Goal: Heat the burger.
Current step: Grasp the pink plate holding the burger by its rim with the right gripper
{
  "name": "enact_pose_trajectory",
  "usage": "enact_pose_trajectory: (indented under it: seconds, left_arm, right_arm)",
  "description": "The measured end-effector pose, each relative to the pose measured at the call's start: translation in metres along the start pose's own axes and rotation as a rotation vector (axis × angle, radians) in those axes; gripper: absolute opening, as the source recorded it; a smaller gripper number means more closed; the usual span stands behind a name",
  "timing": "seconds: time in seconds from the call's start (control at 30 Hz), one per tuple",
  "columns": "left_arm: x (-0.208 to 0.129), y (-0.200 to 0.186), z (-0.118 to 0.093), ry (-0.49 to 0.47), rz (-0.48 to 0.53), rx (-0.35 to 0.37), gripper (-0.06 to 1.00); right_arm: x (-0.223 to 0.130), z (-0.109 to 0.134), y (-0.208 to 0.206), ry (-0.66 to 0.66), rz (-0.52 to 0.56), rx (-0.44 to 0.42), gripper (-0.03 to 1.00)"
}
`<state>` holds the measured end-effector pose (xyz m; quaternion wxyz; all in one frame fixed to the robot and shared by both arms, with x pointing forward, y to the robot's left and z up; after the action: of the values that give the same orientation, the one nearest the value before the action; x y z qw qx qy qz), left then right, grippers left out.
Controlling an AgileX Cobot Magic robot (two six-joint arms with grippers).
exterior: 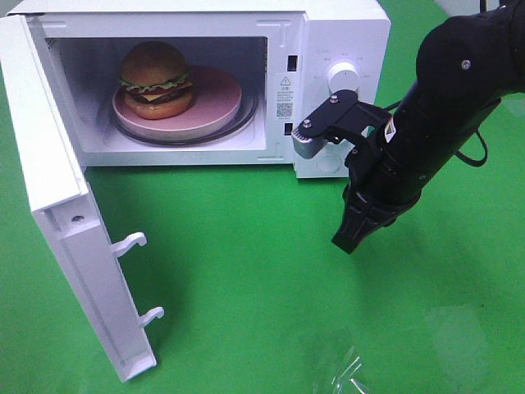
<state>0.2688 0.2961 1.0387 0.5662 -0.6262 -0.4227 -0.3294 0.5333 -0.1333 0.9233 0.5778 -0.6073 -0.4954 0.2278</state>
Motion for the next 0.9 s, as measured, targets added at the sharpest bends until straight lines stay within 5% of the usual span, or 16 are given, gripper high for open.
enact_pose_trajectory:
  seconds: [0.4, 0.47, 0.7, 0.8, 0.9]
  left_arm:
    - [0.000, 0.000, 0.000, 0.000, 0.000, 0.000, 0.99]
    - [0.000, 0.000, 0.000, 0.000, 0.000, 0.000, 0.99]
    - [0.000, 0.000, 0.000, 0.000, 0.000, 0.000, 0.99]
    - [0.000, 0.000, 0.000, 0.000, 0.000, 0.000, 0.99]
    - [0.000, 0.000, 0.000, 0.000, 0.000, 0.000, 0.99]
  right_arm:
    - [0.008, -0.011, -0.001, -0.677, -0.029, -0.099, 0.10]
    - [0.013, -0.013, -0.002, -0.875, -0.044, -0.134, 0.13]
    - [0.017, -0.016, -0.002, -1.044, -0.056, -0.176, 0.20]
    - [0.023, -0.016, -0.003, -1.064, -0.079, -0.204, 0.28]
    - [0.029, -0.013, -0.004, -1.042, -0.107, -0.225, 0.48]
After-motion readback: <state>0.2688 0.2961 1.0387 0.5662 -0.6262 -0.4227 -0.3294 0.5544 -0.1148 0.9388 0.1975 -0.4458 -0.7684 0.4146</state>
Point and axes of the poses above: a point on each arm's last joint axis where the gripper is mounted, y pointing out along that axis toward the gripper, z along the wrist's bending axis when the last joint is at zero, x = y × z, the point moved 4 cm from there along y, pointing out along that axis toward the gripper, and after that the axes turned 9 degrees about -y, right-handed, at the moved point
